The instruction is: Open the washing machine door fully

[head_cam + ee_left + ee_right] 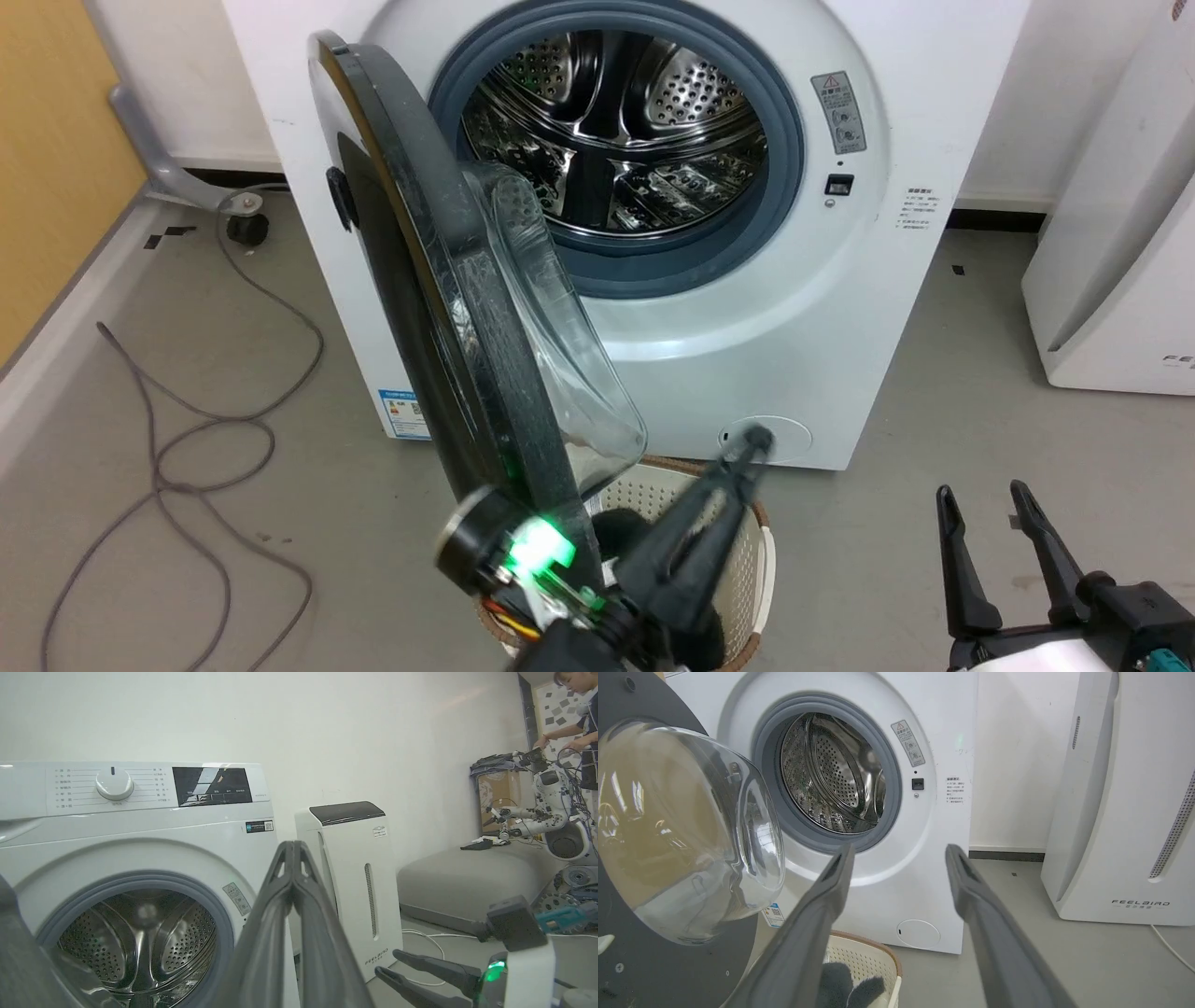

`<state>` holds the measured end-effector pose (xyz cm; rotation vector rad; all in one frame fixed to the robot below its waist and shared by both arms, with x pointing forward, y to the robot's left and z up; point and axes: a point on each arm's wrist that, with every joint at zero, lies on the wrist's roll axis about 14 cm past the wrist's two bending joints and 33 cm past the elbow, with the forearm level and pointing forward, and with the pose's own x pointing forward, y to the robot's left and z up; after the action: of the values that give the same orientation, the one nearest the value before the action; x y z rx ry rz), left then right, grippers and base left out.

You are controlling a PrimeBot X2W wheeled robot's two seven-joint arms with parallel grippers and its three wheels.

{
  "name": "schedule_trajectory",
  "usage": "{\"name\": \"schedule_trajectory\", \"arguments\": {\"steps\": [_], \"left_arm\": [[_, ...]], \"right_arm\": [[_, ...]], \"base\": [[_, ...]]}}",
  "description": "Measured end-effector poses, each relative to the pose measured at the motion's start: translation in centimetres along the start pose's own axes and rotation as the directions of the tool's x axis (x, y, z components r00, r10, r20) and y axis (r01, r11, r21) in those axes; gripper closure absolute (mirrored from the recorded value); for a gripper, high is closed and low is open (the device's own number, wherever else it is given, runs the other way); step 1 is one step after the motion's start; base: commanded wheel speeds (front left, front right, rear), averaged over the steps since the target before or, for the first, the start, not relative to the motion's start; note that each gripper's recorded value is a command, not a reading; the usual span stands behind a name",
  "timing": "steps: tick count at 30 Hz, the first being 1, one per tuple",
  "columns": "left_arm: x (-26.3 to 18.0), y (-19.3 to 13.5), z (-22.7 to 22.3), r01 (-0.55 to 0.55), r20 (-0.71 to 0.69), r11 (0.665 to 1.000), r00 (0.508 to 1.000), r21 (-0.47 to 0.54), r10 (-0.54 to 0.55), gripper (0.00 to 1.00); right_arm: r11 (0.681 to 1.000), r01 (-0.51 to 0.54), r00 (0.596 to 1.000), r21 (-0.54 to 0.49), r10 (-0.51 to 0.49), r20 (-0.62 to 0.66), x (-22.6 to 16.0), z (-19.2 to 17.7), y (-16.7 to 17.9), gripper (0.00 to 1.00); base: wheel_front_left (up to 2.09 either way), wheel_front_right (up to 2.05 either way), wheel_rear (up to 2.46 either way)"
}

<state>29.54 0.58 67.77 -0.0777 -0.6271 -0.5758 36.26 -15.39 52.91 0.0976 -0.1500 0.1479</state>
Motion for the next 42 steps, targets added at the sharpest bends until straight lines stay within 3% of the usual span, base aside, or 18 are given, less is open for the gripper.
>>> {"name": "schedule_trajectory", "arguments": {"steps": [5,18,30,42], "left_arm": [[-1.2,-1.5,-2.4,0.024,-0.083,0.999,0.996,-0.044,-0.028,1.00],[-4.8,-1.1,-8.0,-0.059,-0.289,0.995,0.957,-0.086,0.032,1.00],[-8.1,2.7,-10.8,-0.195,-0.405,0.981,0.897,-0.011,0.174,1.00],[-9.7,4.9,-10.3,-0.272,-0.412,0.961,0.872,0.042,0.265,1.00]], "right_arm": [[1.000,-0.006,1.000,0.002,0.006,-0.012,0.1,-0.4,0.2,0.00],[1.000,-0.019,0.999,0.010,0.020,-0.048,0.5,-1.7,0.6,0.00],[0.999,-0.038,0.997,0.015,0.039,-0.068,1.0,-2.4,1.1,0.00],[0.993,-0.116,0.989,0.033,0.118,-0.088,2.4,-3.4,3.7,0.00]], "base": [[0.00,0.00,0.00],[0.00,0.00,0.00],[0.00,0.00,0.00],[0.00,0.00,0.00]]}}
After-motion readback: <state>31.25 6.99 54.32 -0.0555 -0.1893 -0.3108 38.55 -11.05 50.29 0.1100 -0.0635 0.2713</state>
